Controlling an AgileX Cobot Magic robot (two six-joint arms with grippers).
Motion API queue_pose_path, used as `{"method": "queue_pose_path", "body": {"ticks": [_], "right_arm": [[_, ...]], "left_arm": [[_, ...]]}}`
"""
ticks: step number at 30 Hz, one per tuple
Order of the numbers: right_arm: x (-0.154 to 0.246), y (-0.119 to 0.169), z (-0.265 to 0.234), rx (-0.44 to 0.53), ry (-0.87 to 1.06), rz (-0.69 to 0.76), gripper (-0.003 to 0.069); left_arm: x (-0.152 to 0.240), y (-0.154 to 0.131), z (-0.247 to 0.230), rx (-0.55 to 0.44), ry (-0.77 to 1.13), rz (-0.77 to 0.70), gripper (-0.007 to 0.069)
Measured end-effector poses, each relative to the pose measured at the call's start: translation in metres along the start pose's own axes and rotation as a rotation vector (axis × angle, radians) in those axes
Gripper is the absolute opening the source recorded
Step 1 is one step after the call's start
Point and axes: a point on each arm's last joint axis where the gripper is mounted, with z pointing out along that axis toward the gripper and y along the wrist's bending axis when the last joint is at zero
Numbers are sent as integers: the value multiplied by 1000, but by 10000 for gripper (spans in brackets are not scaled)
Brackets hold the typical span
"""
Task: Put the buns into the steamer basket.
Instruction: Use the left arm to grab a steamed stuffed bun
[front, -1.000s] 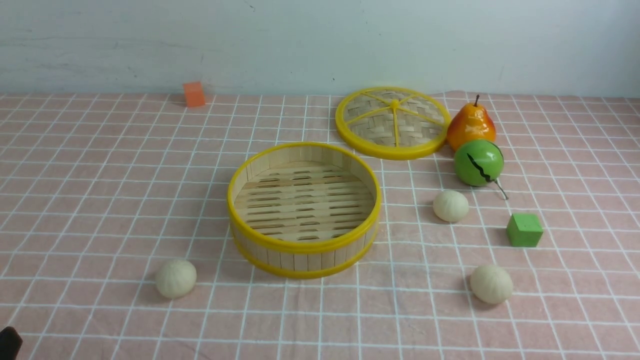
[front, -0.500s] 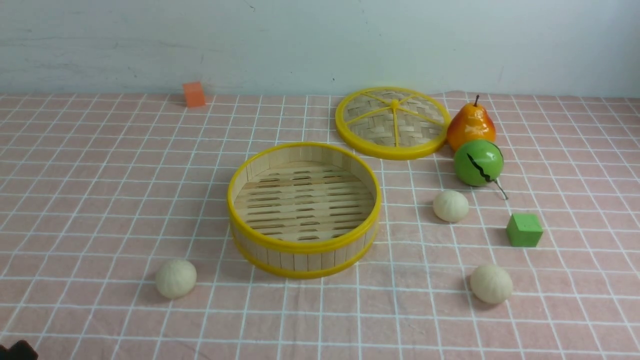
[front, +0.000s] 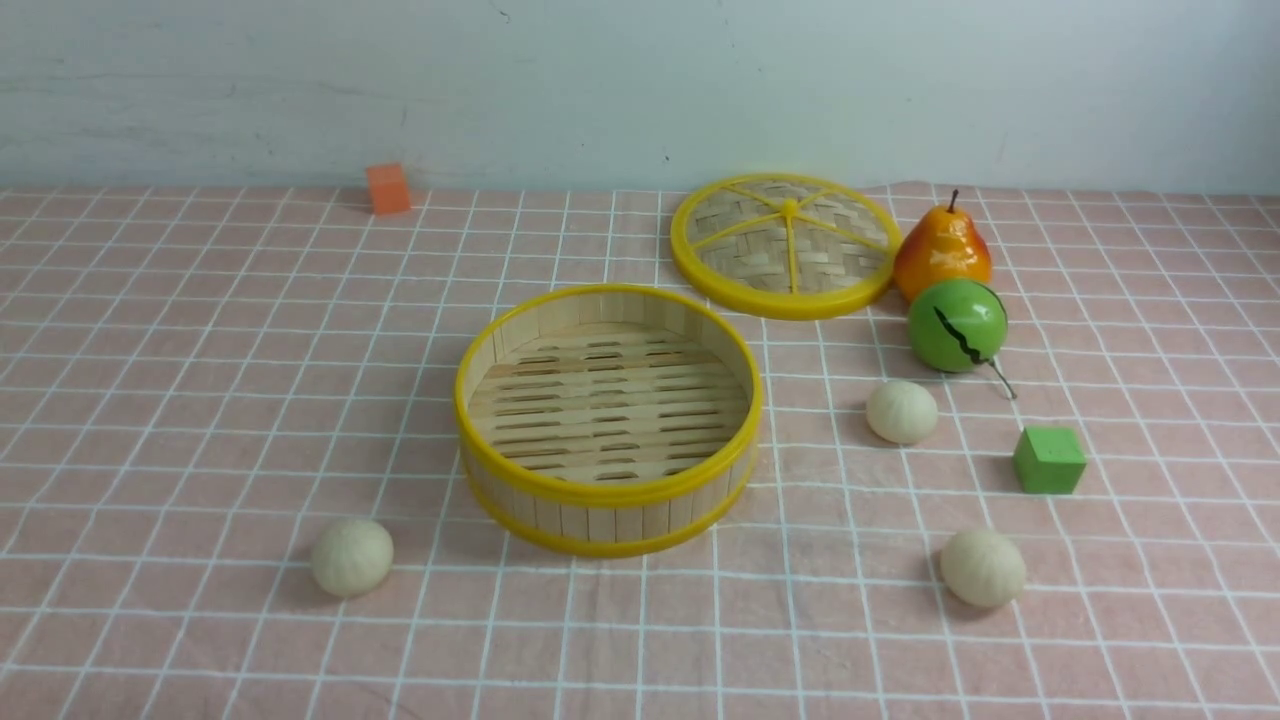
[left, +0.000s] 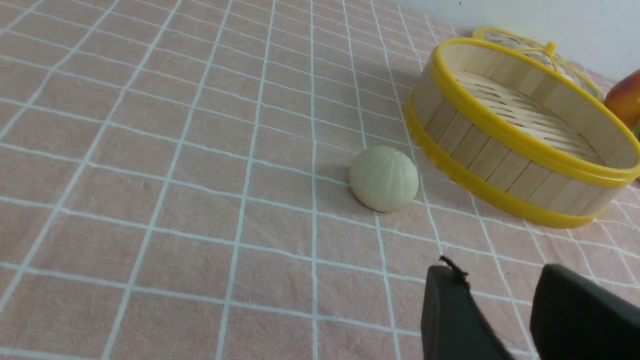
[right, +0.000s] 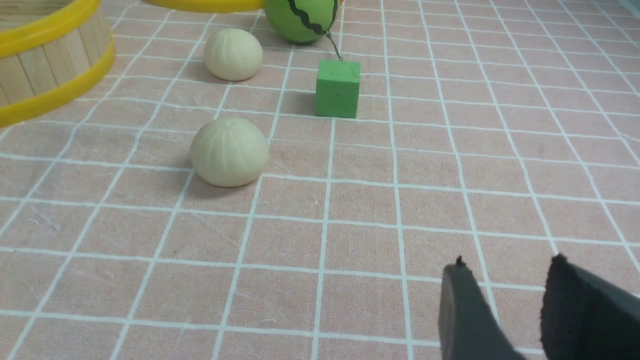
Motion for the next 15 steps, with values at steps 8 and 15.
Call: {"method": "queue_pose_path", "body": {"ticks": [8,15], "right_arm": [[0,0,0,1,2,0,239],[0,0,0,1,2,-2,239]], "left_arm": [[3,1,0,-11,34,17,238],[7,7,-1,-70,80,157,164]]}}
